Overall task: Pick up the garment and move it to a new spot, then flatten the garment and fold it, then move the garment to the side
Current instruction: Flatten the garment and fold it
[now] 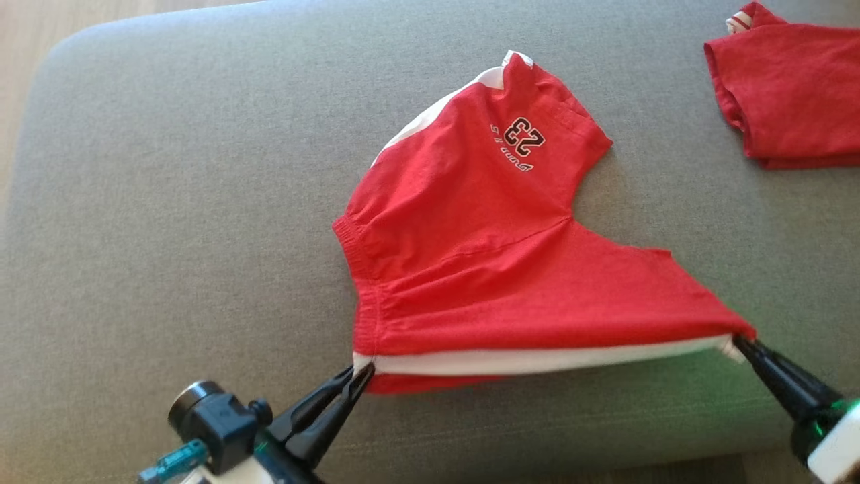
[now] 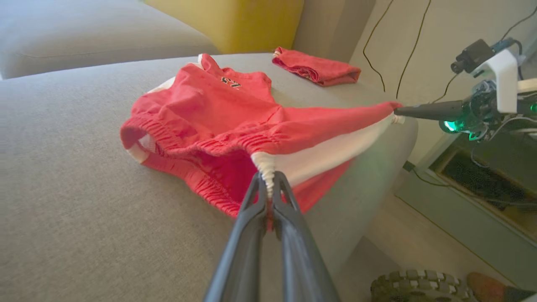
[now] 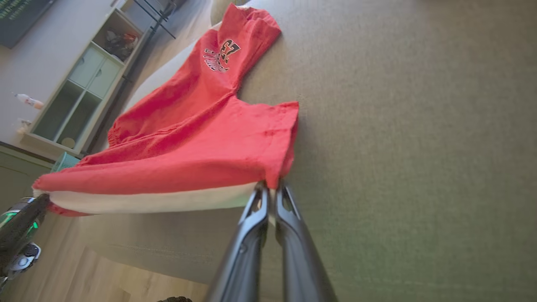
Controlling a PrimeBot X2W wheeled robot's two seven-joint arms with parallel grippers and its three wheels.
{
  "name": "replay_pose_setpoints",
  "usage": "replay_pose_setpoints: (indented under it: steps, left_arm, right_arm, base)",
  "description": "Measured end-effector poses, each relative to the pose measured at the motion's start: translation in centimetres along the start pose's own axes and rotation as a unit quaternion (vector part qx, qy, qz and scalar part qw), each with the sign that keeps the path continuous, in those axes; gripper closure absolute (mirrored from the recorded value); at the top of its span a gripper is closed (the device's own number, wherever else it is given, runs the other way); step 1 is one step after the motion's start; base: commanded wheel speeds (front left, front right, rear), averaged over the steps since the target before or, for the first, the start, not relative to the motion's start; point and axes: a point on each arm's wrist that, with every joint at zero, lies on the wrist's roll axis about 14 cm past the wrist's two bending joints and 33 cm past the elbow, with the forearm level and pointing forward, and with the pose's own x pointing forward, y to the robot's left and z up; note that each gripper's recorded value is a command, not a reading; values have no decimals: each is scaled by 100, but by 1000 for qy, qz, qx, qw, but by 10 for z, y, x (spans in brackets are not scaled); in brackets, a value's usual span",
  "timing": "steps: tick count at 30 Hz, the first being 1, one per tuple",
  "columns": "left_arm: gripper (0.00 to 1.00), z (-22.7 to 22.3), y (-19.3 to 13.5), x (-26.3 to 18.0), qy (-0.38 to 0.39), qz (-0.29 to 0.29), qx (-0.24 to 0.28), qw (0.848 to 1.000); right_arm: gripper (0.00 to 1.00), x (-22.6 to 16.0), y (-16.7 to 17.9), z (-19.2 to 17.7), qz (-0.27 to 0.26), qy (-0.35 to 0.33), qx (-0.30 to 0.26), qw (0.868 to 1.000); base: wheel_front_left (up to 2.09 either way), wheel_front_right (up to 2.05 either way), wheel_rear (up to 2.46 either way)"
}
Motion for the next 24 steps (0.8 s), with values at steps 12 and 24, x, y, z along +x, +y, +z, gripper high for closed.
replay_pose_setpoints:
  steps: [12, 24]
  left_arm:
    - [100, 44, 34, 50, -80, 38, -73, 993]
    - [100, 51, 105, 74, -96, 116, -133, 980]
  right_arm:
    - [100, 110, 31, 65, 35, 30, -26, 999]
    - [100, 220, 58, 109, 43, 90, -53, 994]
  base:
    - [0, 0, 0]
    - [0, 0, 0]
